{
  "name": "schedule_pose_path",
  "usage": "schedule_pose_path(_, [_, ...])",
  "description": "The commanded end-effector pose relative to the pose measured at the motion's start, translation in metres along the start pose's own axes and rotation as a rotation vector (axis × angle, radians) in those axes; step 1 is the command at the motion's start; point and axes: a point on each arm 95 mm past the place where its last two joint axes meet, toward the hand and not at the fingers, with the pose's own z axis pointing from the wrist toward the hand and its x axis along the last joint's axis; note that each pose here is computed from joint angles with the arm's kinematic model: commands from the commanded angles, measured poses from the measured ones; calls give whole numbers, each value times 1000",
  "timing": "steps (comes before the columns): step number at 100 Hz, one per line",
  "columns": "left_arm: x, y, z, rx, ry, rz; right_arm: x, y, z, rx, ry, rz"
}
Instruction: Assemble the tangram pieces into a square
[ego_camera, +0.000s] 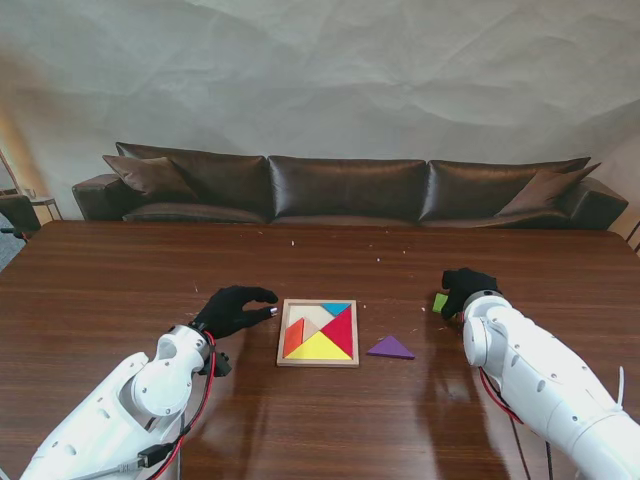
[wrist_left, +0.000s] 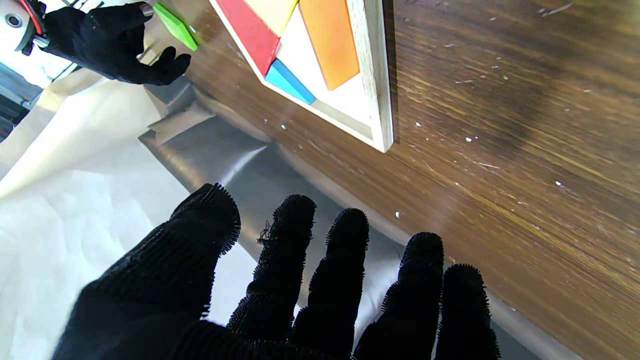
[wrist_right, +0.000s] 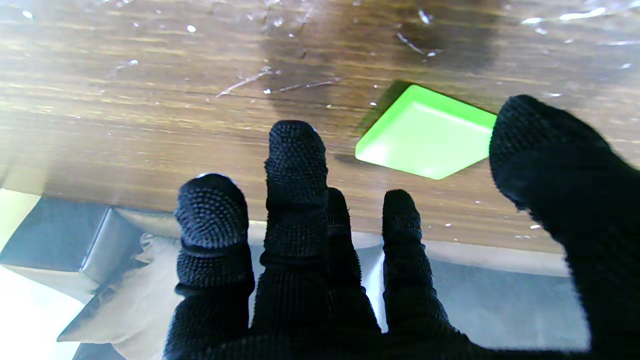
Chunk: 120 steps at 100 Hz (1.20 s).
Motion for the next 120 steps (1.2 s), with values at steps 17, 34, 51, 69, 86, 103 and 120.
schedule_pose_path(17, [2,1,0,-15,2,-4,4,-3,7,30,7,-5])
schedule_pose_path(34, [2,3,0,-15,2,-11,5,-8,12,24,12,-27])
schedule_pose_path(51, [3,10,2,-43,6,-22,5,-15,15,17,13,-42])
schedule_pose_path(69, [3,15,5,-59,4,-33,5,-22,18,23,10,-45])
schedule_pose_path(86, [4,16,6,-62,5,-35,5,-29,21,11,20,-58])
schedule_pose_path(103, [3,16,5,-56,1,-37,6,-33,22,7,27,-66])
schedule_pose_path(120, [2,15,3,-51,-3,-38,6,-37,22,11,41,-72])
